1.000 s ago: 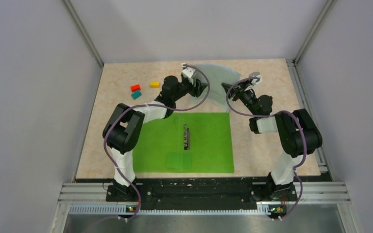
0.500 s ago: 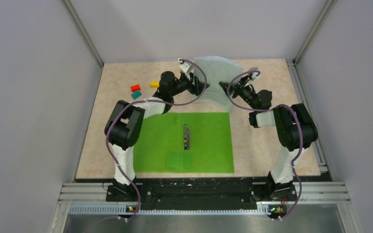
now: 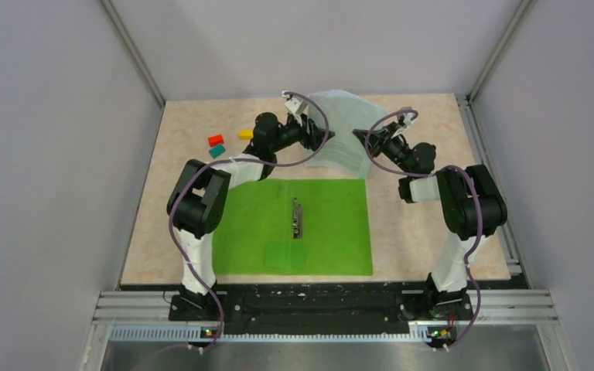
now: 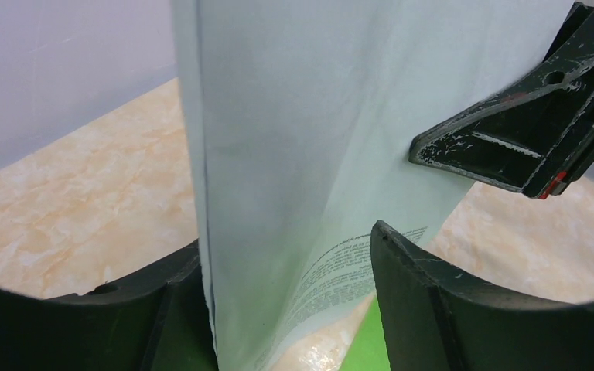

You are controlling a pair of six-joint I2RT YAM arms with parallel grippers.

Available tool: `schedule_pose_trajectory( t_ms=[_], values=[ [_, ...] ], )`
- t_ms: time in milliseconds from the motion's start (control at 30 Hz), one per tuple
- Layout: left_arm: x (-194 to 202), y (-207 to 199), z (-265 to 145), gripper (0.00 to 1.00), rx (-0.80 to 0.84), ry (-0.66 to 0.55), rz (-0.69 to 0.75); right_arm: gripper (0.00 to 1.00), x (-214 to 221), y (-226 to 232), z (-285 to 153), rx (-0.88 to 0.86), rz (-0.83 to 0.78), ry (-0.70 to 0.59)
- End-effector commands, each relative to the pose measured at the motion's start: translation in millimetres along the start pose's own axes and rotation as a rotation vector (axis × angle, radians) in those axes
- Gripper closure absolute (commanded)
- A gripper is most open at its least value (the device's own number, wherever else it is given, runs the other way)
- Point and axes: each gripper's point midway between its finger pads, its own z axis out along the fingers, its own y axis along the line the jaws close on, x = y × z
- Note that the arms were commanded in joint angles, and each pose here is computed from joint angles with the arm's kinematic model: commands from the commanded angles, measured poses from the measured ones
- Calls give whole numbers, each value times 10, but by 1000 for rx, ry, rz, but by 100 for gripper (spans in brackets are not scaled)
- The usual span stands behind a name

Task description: Put the files into the folder

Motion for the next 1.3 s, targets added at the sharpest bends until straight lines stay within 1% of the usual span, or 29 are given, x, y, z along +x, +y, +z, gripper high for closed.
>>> schedule_pose_trajectory(
  t_ms=[0, 100, 167, 267, 333, 467, 600, 700, 833, 867, 900, 967, 1133, 1200, 1267],
  values=[
    [-401, -94, 41, 33, 37, -87, 70, 100, -423, 196, 109, -86, -73, -78],
    [-702, -183, -62, 33, 45, -125, 104, 100, -776, 425, 192, -143, -114, -78],
    [-907, -288, -154, 33, 70, -147, 121, 100, -979, 644, 258, -196, -123, -27],
    [-1176, -566, -332, 33, 141, -151, 165, 100, -1307, 1068, 263, -284, -181, 9],
    [-1349, -788, -483, 33, 194, -160, 198, 100, -1554, 1375, 195, -324, -238, 18],
    [-1694, -1222, -817, 33, 273, -198, 247, 100, -1864, 1808, 25, -390, -283, 51],
    [-1996, -1615, -1149, 33, 334, -241, 280, 100, -2145, 2148, -196, -442, -313, 26],
    [-2182, -1865, -1350, 34, 380, -274, 302, 100, -2274, 2323, -307, -467, -321, 22],
    [-2272, -2135, -1497, 42, 444, -278, 308, 100, -2383, 2436, -385, -468, -313, 10],
    [-2260, -2180, -1508, 46, 450, -272, 311, 100, -2409, 2468, -406, -472, -310, 2],
    [-2235, -2208, -1508, 51, 451, -263, 315, 100, -2420, 2491, -422, -475, -305, -2],
    [-2163, -2246, -1498, 55, 448, -237, 305, 100, -2430, 2532, -459, -482, -297, -2],
    [-2120, -2302, -1484, 71, 453, -232, 283, 100, -2395, 2579, -522, -495, -282, 21],
    [-2141, -2296, -1492, 79, 441, -235, 277, 100, -2384, 2594, -536, -504, -274, 38],
    [-2168, -2289, -1495, 92, 425, -231, 262, 100, -2381, 2619, -555, -514, -269, 50]
  ],
)
